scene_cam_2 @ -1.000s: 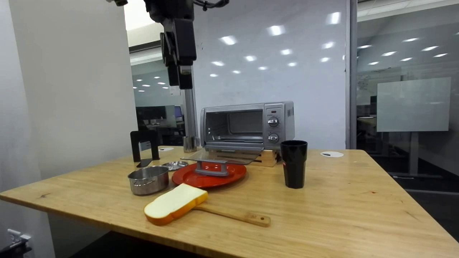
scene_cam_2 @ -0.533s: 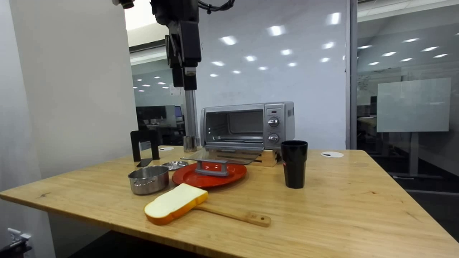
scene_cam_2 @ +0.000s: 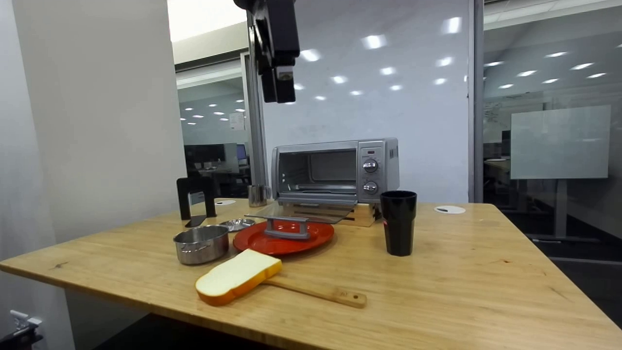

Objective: Move the cup from the right to the left side of the table

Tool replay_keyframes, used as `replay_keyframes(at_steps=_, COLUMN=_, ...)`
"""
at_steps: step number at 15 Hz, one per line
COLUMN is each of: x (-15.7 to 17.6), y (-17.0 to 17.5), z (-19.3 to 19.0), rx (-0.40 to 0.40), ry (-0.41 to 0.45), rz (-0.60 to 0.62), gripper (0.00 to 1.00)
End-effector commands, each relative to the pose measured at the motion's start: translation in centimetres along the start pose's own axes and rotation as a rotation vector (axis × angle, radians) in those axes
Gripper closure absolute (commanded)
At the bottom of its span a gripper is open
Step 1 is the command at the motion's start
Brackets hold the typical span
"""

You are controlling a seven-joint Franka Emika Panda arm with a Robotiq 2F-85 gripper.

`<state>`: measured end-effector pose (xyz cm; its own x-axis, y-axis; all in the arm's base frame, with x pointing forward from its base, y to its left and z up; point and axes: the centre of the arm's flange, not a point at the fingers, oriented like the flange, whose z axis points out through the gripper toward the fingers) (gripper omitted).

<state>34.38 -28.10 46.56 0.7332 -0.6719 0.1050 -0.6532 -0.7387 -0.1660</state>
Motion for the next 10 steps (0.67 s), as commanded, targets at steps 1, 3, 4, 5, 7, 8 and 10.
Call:
replay_keyframes(at_steps=1, x=4.4, y=2.7, z=0.3, rx=-0.043, ry=0.007, rz=0.079, gripper=0.0)
replay_keyframes(at_steps=3, x=6.5, y=4.3, z=0.9, rx=-0.059, ry=0.002, rz=0.113, gripper=0.0)
replay_keyframes(at_steps=4, x=7.8, y=4.9, z=1.3, rx=-0.067, ry=-0.006, rz=0.13, gripper=0.0)
replay_keyframes(at_steps=5, x=8.8, y=5.5, z=1.6, rx=-0.077, ry=-0.01, rz=0.143, gripper=0.0)
replay_keyframes(at_steps=7, x=11.3, y=6.3, z=2.2, rx=-0.098, ry=-0.017, rz=0.171, gripper=0.0)
replay_keyframes(at_steps=8, x=12.8, y=6.6, z=2.4, rx=-0.105, ry=-0.018, rz=0.189, gripper=0.0)
replay_keyframes(at_steps=10, x=15.0, y=6.7, z=2.7, rx=-0.12, ry=-0.003, rz=0.214, gripper=0.0)
